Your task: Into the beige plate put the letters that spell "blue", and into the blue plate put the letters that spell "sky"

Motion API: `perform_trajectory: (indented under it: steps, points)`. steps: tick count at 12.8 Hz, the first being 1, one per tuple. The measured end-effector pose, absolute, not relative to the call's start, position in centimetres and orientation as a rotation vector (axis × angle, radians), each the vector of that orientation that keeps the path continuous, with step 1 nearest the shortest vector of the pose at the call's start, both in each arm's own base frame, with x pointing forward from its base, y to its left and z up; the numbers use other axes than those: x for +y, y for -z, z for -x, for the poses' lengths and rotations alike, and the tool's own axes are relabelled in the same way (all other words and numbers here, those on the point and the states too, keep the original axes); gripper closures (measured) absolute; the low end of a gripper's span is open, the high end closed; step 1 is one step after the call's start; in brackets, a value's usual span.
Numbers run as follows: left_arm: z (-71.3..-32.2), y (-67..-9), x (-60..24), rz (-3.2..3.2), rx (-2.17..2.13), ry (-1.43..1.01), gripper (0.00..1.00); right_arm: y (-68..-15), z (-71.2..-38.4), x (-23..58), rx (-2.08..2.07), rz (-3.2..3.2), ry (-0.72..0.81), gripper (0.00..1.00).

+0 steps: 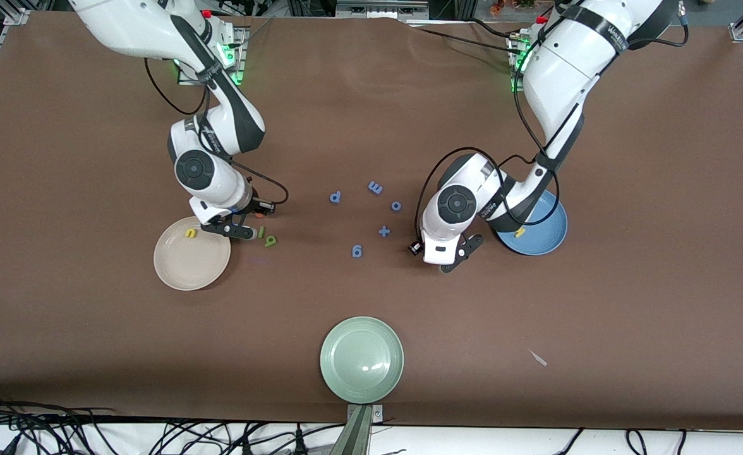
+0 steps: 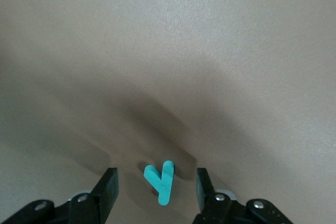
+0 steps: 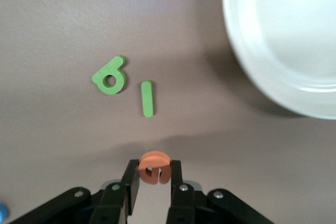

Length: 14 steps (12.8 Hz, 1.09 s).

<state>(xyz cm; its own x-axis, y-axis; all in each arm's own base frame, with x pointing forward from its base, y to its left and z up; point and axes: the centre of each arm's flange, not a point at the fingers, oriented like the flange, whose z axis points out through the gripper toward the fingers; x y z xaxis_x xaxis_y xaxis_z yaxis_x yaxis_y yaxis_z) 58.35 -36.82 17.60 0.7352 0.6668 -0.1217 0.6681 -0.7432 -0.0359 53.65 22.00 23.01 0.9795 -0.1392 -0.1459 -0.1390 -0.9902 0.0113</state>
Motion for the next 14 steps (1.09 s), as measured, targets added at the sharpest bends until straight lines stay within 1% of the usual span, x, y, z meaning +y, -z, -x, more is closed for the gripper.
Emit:
perform_trajectory:
  steps: [1, 2, 3, 4, 5, 8, 10, 11, 13, 14]
  points:
    - [-58.2, -17.4, -36.8, -2.919, 1.122, 0.203, 0.44, -25.0, -54.7, 21.4, -0.162, -3.111, 0.231, 0.72]
    - [-58.1, -17.2, -36.8, -2.918, 1.119, 0.201, 0.5, -26.8, -55.9, 20.5, -0.105, -3.098, 0.219, 0.72]
    - [-58.1, -17.2, -36.8, -2.911, 1.117, 0.194, 0.51, -27.8, -56.9, 19.6, -0.059, -3.092, 0.206, 0.72]
    - [-58.2, -17.3, -36.9, -2.901, 1.113, 0.183, 0.6, -28.2, -57.6, 18.6, -0.012, -3.089, 0.195, 0.72]
    - [-58.2, -17.4, -37.0, -2.896, 1.111, 0.177, 0.74, -28.1, -58.2, 17.5, 0.039, -3.078, 0.187, 0.72]
    - [-58.4, -17.5, -36.6, -2.895, 1.119, 0.176, 0.75, -26.9, -59.9, 14.2, 0.144, -3.047, 0.189, 0.72]
    - [-59.3, -18.5, -35.0, -2.923, 1.111, 0.186, 0.75, -26.2, -60.9, 13.0, 0.154, -3.048, 0.185, 0.71]
    - [-59.8, -19.7, -33.7, -2.96, 1.082, 0.202, 0.75, -25.9, -61.3, 13.0, 0.153, -3.049, 0.181, 0.67]
    - [-61.0, -22.6, -30.0, -3.043, 0.995, 0.246, 0.75, -25.1, -61.8, 13.4, 0.143, -3.054, 0.173, 0.46]
    - [-61.6, -23.9, -27.6, -3.086, 0.941, 0.284, 0.75, -24.8, -61.8, 13.8, 0.126, -3.055, 0.173, 0.37]
